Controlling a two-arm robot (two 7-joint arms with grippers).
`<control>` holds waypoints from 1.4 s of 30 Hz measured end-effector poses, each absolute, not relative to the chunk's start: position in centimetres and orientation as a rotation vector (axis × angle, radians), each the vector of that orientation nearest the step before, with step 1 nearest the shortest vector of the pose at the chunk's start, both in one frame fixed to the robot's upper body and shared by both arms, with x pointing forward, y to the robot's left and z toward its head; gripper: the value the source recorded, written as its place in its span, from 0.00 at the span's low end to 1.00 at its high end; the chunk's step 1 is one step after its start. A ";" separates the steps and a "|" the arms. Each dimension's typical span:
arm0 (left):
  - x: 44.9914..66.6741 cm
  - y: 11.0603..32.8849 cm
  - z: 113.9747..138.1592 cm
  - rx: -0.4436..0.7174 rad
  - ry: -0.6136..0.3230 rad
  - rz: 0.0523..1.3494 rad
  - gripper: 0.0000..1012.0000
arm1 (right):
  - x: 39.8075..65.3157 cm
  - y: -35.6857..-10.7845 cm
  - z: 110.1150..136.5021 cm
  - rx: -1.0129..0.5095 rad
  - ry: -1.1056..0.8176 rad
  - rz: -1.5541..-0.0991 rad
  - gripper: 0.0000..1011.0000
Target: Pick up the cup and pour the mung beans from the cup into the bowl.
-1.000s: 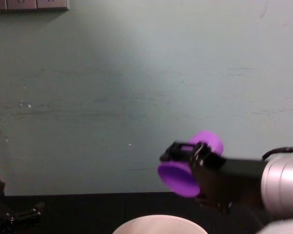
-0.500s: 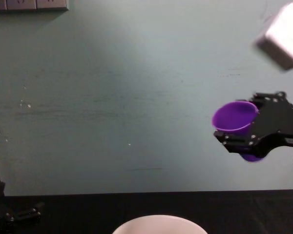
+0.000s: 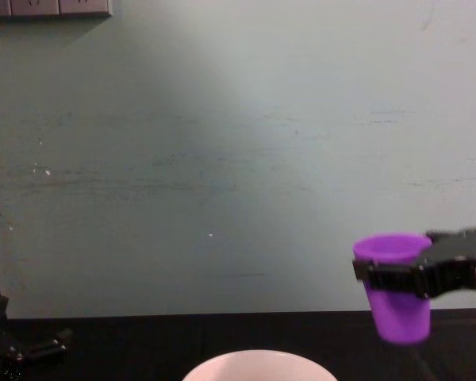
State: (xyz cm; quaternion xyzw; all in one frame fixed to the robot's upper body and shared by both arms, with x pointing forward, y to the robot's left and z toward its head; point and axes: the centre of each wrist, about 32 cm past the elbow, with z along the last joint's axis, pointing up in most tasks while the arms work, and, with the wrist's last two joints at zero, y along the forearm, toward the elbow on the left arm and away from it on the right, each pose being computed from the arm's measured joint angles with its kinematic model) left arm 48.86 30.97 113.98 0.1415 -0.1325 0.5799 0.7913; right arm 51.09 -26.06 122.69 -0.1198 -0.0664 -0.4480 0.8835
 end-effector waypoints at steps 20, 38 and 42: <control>48.9 31.0 114.0 0.304 -0.285 1.248 0.99 | 51.3 -26.5 122.6 -0.261 -0.011 -0.917 0.71; 48.9 31.0 114.0 0.304 -0.285 1.248 0.99 | 51.6 -27.9 119.1 -0.106 -0.099 -0.826 0.71; 48.9 31.0 114.0 0.305 -0.285 1.248 0.99 | 51.7 -28.3 117.7 -0.100 -0.104 -0.808 0.72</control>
